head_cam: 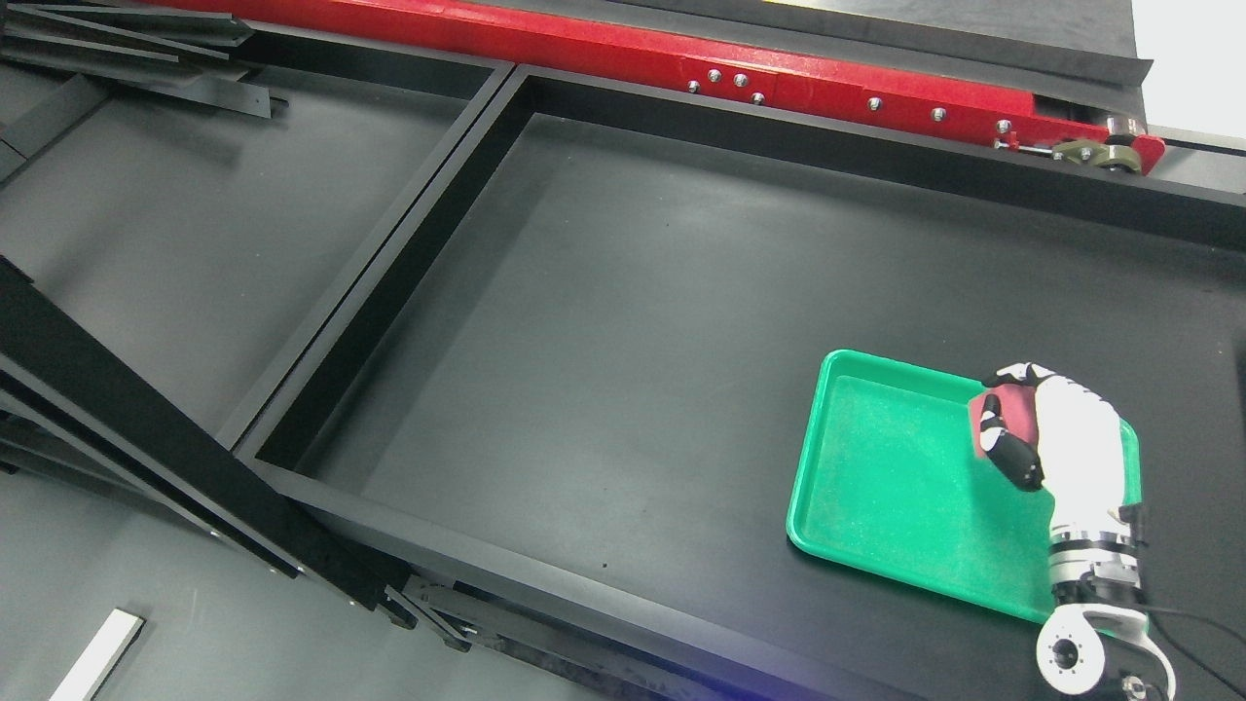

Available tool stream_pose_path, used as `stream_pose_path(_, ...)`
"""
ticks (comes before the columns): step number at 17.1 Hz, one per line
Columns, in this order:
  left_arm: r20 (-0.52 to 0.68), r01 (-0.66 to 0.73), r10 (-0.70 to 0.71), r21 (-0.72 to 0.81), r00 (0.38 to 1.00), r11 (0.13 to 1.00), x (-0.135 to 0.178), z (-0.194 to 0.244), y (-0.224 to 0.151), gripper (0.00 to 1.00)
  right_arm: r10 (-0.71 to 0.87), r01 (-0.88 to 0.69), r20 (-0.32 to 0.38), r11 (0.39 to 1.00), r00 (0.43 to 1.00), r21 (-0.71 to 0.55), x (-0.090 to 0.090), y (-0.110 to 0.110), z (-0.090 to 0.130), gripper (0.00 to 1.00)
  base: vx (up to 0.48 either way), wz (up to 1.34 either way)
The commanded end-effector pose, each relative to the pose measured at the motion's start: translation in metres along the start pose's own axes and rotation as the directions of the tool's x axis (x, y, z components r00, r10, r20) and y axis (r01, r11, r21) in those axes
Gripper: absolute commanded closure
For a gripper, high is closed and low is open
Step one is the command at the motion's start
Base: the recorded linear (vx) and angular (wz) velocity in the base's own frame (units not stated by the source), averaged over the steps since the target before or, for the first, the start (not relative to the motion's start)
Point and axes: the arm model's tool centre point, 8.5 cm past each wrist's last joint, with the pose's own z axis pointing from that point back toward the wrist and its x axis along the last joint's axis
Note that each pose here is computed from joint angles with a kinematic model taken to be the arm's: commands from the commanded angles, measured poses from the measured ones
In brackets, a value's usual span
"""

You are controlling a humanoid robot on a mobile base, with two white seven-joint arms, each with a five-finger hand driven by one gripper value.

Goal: Pick pink block from left shelf to tray
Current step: 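Lift the pink cube off the green tray with the right hand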

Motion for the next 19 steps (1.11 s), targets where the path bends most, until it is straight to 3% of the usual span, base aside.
stream_pose_path(1, 0.041, 0.005, -0.005, 0.016, 0.999, 1.0, 0.0214, -0.0013, 0.0107, 0.0, 0.023, -0.023, 0.006, 0.995, 1.0, -0.094, -0.0071, -0.0355, -0.0055, 0.99, 0.0, 0.0)
stream_pose_path(19, 0.041, 0.005, -0.005, 0.016, 0.999, 1.0, 0.0214, -0.0013, 0.0107, 0.0, 0.02, -0.019, 0.009, 0.996, 1.0, -0.09, -0.0065, -0.0341, -0.0051, 0.99, -0.087, 0.19)
